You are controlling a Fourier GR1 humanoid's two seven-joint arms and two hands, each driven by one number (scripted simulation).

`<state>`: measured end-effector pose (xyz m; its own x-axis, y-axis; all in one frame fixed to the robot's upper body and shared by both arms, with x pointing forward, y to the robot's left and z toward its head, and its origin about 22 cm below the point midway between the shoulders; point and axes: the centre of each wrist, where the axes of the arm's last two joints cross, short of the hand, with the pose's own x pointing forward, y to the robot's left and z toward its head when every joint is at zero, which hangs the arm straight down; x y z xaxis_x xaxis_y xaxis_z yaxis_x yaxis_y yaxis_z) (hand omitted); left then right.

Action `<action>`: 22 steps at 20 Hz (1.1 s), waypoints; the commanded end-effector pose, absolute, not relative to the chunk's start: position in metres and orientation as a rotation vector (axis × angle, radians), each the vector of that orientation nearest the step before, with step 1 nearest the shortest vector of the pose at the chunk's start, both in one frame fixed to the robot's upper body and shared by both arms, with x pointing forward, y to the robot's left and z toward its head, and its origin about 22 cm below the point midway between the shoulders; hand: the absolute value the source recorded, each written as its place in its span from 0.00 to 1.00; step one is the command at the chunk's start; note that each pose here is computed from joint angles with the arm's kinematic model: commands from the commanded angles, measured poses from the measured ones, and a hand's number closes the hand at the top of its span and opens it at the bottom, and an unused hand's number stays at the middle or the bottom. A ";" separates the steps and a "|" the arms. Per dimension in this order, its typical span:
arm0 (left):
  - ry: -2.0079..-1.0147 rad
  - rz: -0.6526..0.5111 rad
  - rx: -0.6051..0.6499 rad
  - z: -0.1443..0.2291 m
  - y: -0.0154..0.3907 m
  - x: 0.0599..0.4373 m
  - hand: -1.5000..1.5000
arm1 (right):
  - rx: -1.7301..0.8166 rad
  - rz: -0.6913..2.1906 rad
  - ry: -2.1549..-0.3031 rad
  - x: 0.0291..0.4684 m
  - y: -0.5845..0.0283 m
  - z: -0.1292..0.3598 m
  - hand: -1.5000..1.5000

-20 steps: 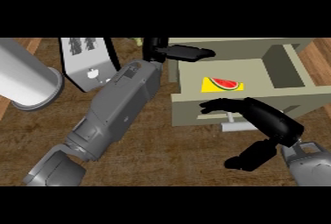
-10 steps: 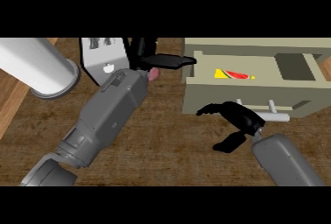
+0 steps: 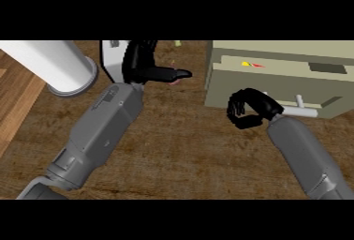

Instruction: Pick up the cup, place it into the drawer and close the drawer

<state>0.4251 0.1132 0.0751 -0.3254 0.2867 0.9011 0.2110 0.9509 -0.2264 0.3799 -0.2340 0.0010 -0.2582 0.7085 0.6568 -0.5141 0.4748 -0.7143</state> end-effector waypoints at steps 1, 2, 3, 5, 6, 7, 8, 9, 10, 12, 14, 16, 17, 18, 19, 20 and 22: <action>-1.914 0.072 -0.395 0.087 0.138 0.429 0.00 | -0.250 1.046 -1.525 0.406 -0.250 0.025 1.00; -1.894 0.074 -0.384 0.071 0.139 0.422 0.00 | -0.248 1.033 -1.519 0.409 -0.259 0.027 1.00; -1.909 0.071 -0.359 0.075 0.152 0.426 0.00 | -0.270 1.006 -1.555 0.424 -0.255 0.053 1.00; -1.914 0.063 -0.381 0.074 0.145 0.421 0.00 | -0.310 0.960 -1.563 0.426 -0.267 0.054 1.00; -1.897 0.068 -0.398 0.070 0.144 0.419 0.00 | -0.333 0.945 -1.584 0.431 -0.276 0.067 1.00; -1.898 0.052 -0.408 0.064 0.149 0.416 0.00 | -0.354 0.925 -1.559 0.438 -0.272 0.083 1.00; -1.888 0.047 -0.389 0.067 0.152 0.419 0.00 | -0.359 0.915 -1.566 0.438 -0.268 0.077 1.00; -1.908 0.053 -0.381 0.072 0.161 0.420 0.00 | -0.365 0.887 -1.569 0.434 -0.293 0.080 1.00; -1.899 0.047 -0.402 0.070 0.150 0.418 0.00 | -0.351 0.859 -1.586 0.435 -0.287 0.078 1.00; -1.913 0.047 -0.419 0.072 0.162 0.419 0.00 | -0.356 0.848 -1.596 0.438 -0.296 0.093 1.00; -1.898 0.046 -0.426 0.065 0.162 0.415 0.00 | -0.355 0.846 -1.601 0.439 -0.302 0.102 1.00; -1.906 0.011 -0.427 0.069 0.172 0.416 0.00 | -0.352 0.830 -1.609 0.439 -0.303 0.106 1.00; -1.894 0.024 -0.446 0.066 0.161 0.414 0.00 | -0.347 0.843 -1.617 0.441 -0.307 0.116 1.00; -1.896 0.000 -0.440 0.067 0.164 0.415 0.00 | -0.330 0.827 -1.623 0.441 -0.303 0.114 1.00; -1.887 0.017 -0.451 0.063 0.163 0.413 0.00 | -0.336 0.850 -1.621 0.442 -0.304 0.120 1.00; -1.889 0.014 -0.452 0.063 0.163 0.412 0.00 | -0.321 0.837 -1.624 0.440 -0.306 0.116 1.00; -1.877 0.026 -0.455 0.058 0.164 0.410 0.00 | -0.303 0.825 -1.633 0.440 -0.310 0.120 1.00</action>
